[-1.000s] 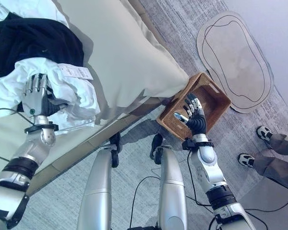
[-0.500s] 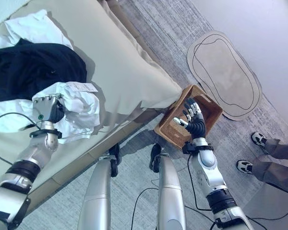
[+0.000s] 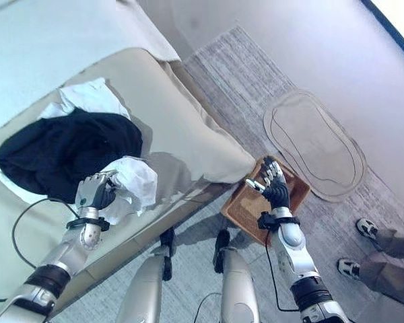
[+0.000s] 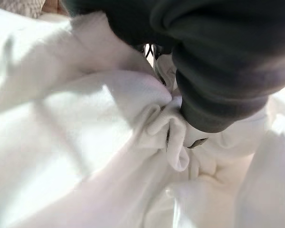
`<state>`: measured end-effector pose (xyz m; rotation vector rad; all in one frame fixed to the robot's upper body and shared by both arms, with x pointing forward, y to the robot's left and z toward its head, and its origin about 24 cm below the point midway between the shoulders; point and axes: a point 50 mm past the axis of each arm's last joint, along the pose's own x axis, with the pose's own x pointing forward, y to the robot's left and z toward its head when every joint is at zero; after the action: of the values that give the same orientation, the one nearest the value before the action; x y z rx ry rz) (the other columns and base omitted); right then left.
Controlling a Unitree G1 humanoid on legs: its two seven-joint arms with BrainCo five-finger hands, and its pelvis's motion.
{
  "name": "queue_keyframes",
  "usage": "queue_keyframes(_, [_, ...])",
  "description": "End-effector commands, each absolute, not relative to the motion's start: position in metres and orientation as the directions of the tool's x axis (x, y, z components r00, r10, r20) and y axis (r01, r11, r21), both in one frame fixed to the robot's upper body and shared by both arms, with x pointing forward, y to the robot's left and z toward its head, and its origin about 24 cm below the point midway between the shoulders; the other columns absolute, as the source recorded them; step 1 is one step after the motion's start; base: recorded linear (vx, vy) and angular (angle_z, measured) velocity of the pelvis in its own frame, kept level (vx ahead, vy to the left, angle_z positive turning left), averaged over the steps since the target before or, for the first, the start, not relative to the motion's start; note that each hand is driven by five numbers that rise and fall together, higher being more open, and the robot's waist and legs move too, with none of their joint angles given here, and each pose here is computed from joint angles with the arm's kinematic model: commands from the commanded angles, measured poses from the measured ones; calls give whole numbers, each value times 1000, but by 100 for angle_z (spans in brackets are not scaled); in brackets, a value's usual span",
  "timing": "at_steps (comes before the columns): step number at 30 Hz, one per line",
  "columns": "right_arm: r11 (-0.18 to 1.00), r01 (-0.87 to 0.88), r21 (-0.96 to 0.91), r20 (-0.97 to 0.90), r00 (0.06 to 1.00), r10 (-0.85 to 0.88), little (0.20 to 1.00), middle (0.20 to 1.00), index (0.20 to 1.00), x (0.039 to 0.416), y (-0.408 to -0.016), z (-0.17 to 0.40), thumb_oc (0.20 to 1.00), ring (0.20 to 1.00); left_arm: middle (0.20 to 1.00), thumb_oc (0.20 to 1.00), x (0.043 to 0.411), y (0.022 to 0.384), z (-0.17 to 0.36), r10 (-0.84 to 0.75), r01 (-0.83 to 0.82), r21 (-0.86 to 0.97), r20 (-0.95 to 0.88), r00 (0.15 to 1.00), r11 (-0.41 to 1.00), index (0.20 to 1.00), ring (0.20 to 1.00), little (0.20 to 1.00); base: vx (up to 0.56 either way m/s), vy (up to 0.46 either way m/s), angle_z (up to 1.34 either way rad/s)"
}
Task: Pick up clothes into the bucket
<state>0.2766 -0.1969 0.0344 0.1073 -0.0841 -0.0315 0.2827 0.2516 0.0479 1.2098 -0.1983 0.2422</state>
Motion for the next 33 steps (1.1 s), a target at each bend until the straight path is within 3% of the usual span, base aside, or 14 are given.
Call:
queue_keyframes(1, [995,42,-88,74,997,-36,1000,1000,1000,268,-212,31,1000,1000,200,200,284,232,88,-34,-368,803,433,901,469,200,200,200,45,-41,15])
queue_keyframes(9, [950,-99,-297,38,993,115,1000,1000,1000,269,-195,28,1000,1000,200,200,273,199,124,-186,-273,687,515,837,673,200,200,200,59,-41,8])
queue_keyframes(11, [886,-204,-416,27,971,237,1000,1000,1000,276,-177,32,1000,1000,200,200,270,177,137,-265,-168,623,540,799,764,200,200,200,61,-33,-5])
queue_keyframes(16, [849,-307,-429,42,933,359,1000,1000,1000,279,-154,42,1000,1000,200,200,269,154,150,-345,-10,538,555,757,843,200,200,200,66,-10,-3])
queue_keyframes(19, [771,-422,-477,47,863,502,1000,1000,1000,281,-128,52,1000,1000,200,200,268,133,155,-425,143,484,543,724,863,200,200,200,64,-11,-2])
queue_keyframes(33, [786,-592,-177,80,788,611,1000,1000,1000,270,-82,50,1000,1000,200,200,259,103,150,-536,420,333,499,681,844,200,200,200,38,-2,-5])
